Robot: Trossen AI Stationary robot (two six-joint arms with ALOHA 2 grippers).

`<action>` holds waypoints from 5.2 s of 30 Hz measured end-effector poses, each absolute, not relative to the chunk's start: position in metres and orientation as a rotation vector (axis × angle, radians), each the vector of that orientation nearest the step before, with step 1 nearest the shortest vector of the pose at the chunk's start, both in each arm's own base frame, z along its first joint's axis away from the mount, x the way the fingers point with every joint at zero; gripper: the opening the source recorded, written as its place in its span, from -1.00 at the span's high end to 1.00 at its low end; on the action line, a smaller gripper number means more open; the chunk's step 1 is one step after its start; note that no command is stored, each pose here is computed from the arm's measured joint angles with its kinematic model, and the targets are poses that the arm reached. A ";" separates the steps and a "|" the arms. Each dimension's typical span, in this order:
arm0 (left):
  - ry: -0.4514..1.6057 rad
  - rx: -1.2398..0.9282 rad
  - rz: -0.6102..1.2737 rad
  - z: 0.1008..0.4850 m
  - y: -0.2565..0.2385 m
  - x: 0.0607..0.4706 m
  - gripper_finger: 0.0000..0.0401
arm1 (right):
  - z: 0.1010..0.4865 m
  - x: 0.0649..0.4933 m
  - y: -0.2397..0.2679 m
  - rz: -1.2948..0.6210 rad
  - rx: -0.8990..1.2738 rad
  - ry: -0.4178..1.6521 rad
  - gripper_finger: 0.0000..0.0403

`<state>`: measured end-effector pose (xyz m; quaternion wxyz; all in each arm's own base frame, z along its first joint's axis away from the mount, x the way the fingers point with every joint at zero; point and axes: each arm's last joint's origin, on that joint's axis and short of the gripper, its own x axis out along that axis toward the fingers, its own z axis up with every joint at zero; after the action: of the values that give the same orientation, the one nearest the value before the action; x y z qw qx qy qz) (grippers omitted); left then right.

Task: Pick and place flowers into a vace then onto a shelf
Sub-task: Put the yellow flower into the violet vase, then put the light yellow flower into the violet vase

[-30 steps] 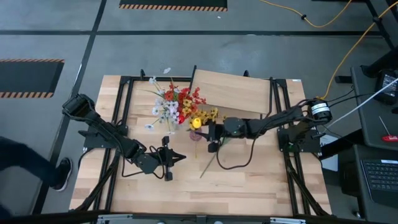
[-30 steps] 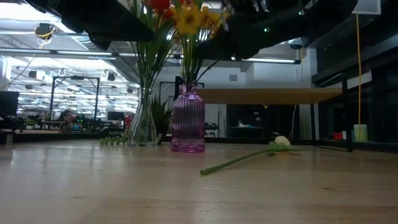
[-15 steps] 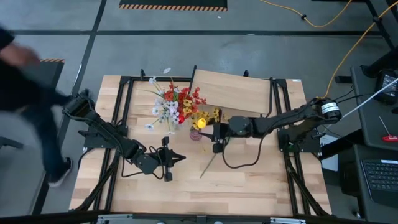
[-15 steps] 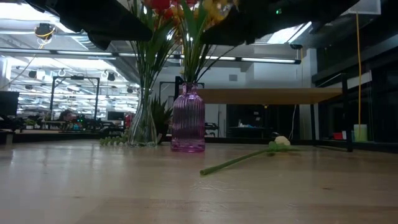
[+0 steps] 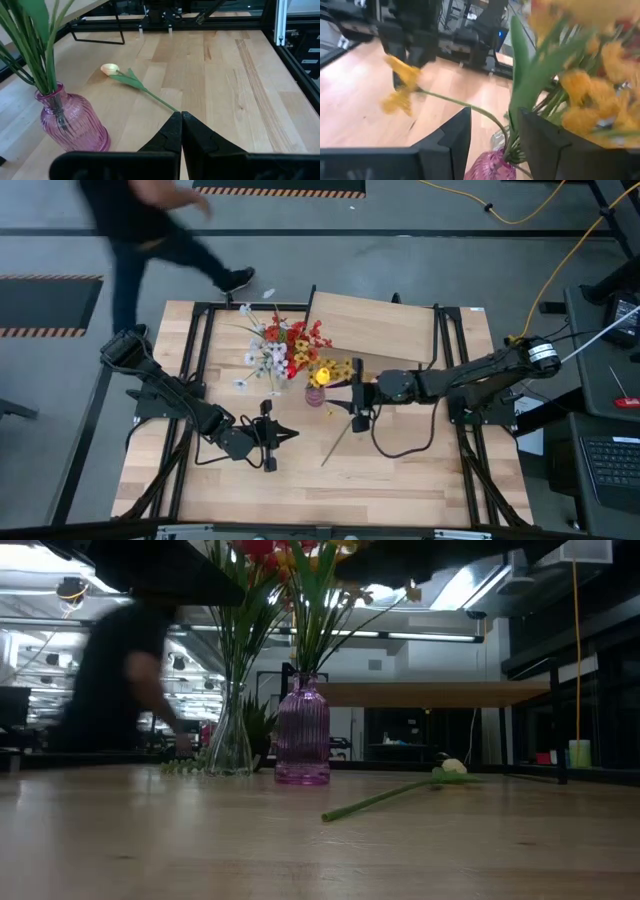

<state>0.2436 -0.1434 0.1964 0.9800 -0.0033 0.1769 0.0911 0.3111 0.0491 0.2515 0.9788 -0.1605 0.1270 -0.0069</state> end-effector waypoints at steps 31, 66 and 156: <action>0.369 -0.017 0.137 0.196 -0.144 0.244 0.97 | 0.263 0.242 0.104 -0.071 -0.068 0.488 0.95; 0.399 0.047 0.089 0.193 -0.155 0.236 0.98 | 0.231 0.290 0.147 -0.682 0.414 0.942 1.00; 0.671 0.401 -0.287 0.167 -0.204 0.165 0.99 | 0.122 0.371 0.148 -1.441 0.996 0.623 0.38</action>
<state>0.1652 -0.2038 0.1671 0.9146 0.1947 0.3260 -0.1392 0.3707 0.1475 0.1221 0.5980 0.4293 0.2687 -0.6212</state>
